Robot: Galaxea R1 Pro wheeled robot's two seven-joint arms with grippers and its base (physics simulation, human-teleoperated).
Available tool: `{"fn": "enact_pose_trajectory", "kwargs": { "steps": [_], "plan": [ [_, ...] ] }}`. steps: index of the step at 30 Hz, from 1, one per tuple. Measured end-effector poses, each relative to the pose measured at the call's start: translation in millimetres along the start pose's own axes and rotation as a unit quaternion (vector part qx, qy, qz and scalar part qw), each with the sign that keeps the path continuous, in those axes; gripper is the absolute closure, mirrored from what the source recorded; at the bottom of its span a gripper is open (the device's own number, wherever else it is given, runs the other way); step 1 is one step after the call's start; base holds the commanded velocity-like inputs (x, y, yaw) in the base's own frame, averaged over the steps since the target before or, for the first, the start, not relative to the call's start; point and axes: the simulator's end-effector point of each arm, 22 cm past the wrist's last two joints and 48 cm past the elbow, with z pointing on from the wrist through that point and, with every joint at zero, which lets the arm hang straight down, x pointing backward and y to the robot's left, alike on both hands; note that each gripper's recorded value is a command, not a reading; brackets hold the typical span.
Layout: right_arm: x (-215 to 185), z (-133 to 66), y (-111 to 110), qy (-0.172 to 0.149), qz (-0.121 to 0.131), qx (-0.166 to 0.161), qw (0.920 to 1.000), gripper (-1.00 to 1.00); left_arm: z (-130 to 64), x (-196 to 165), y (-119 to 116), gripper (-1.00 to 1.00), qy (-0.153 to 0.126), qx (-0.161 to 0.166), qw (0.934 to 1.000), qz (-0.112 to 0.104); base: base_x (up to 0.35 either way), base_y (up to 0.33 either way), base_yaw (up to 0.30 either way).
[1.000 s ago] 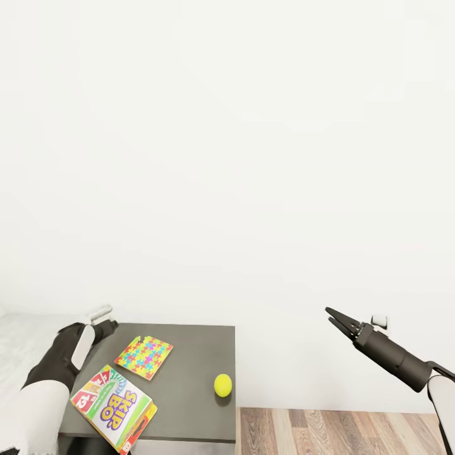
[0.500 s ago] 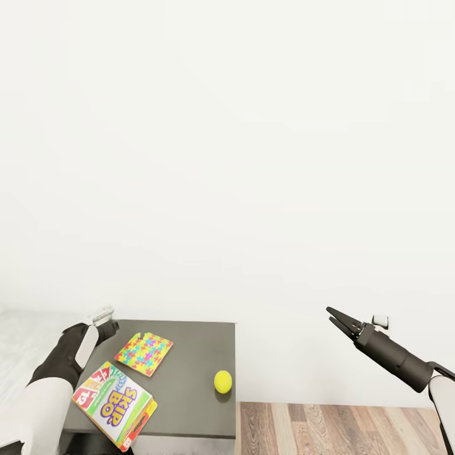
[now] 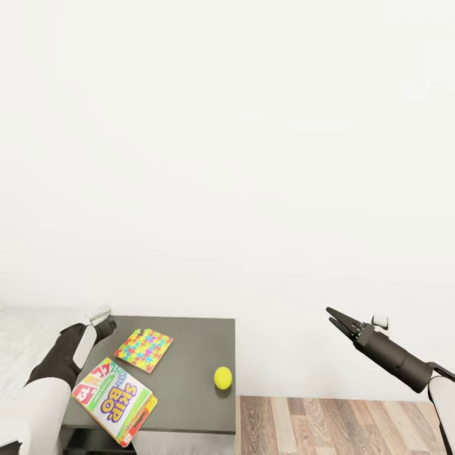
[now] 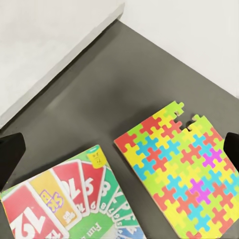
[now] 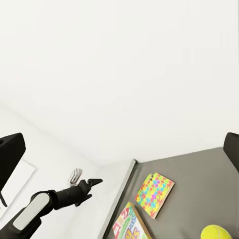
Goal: Put all the toys in the child's room - the three board games (two on the bed and one on the table), the two jigsaw puzzles on the table, and the tennis ball on the table - inside the toy box on the table in the child's room.
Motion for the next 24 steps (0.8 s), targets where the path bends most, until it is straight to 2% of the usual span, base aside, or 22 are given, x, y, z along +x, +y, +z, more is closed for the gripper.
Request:
{"fn": "enact_pose_trajectory", "kwargs": {
  "steps": [2,5,19,24],
  "plan": [
    [0.7,0.3,-1.6,0.001,0.002,0.001,1.0,-1.0,1.3,-5.8,2.0,-1.0,-0.014,-0.002,0.9999,-0.003,0.0,0.0,0.0],
    [2.1,0.7,-4.3,0.002,0.004,0.003,1.0,-1.0,3.3,-6.5,2.4,-1.0,-0.019,-0.003,0.9998,-0.005,0.0,0.0,0.0],
    [7.5,2.5,-15.4,0.007,0.013,0.011,0.9998,-1.0,12.1,2.5,3.4,-1.0,-0.016,-0.008,0.9998,-0.003,0.0,0.0,0.0],
    [9.4,3.1,-19.2,0.009,0.015,0.014,0.9998,-1.0,16.3,-2.9,7.8,-1.0,-0.038,-0.013,0.9992,-0.008,0.0,0.0,0.0]
  ]
}}
